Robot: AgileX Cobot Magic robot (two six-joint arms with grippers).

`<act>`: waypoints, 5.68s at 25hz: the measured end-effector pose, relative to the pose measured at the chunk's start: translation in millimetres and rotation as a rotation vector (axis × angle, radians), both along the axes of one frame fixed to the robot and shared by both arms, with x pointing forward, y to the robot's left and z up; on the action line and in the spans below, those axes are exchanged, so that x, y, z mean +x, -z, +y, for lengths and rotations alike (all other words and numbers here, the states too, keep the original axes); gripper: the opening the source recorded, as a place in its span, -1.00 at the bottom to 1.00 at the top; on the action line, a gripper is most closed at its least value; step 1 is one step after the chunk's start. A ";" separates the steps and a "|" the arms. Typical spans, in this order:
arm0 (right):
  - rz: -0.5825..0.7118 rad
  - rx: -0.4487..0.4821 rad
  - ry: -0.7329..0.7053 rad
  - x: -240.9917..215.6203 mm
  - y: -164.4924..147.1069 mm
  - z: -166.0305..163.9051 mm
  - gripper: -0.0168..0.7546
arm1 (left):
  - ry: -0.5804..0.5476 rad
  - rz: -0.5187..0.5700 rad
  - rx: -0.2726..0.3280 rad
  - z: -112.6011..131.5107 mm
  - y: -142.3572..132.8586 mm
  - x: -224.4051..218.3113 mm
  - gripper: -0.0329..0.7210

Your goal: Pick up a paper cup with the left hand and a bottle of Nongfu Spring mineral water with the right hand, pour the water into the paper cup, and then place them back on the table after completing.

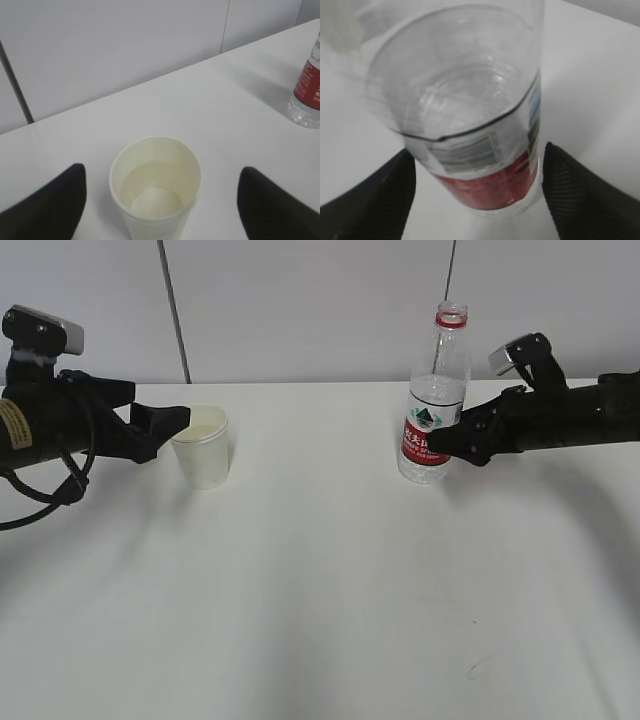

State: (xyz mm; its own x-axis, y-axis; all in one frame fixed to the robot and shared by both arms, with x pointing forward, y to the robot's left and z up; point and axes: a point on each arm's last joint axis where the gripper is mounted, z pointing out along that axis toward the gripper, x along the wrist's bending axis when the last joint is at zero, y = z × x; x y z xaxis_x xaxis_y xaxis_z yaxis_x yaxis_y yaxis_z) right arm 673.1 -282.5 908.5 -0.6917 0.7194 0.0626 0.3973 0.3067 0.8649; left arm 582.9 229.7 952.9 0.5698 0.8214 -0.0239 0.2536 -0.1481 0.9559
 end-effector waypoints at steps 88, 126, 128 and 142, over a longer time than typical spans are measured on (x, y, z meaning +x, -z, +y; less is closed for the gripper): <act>-0.106 0.010 0.444 -44.5 -164.5 -50.3 0.53 | -0.527 0.838 0.281 55.2 -122.6 -188.6 -0.14; -0.089 0.051 0.548 -42.3 -165.1 -56.6 0.53 | -0.537 0.189 0.022 74.9 -104.4 -354.3 -0.14; -0.097 0.044 0.568 -41.7 -165.4 -58.5 0.53 | -0.537 0.189 0.022 74.9 -104.4 -354.3 -0.14; -0.198 -0.061 0.874 -36.4 -167.0 -89.7 0.53 | -0.537 0.189 0.022 74.9 -104.4 -354.3 -0.14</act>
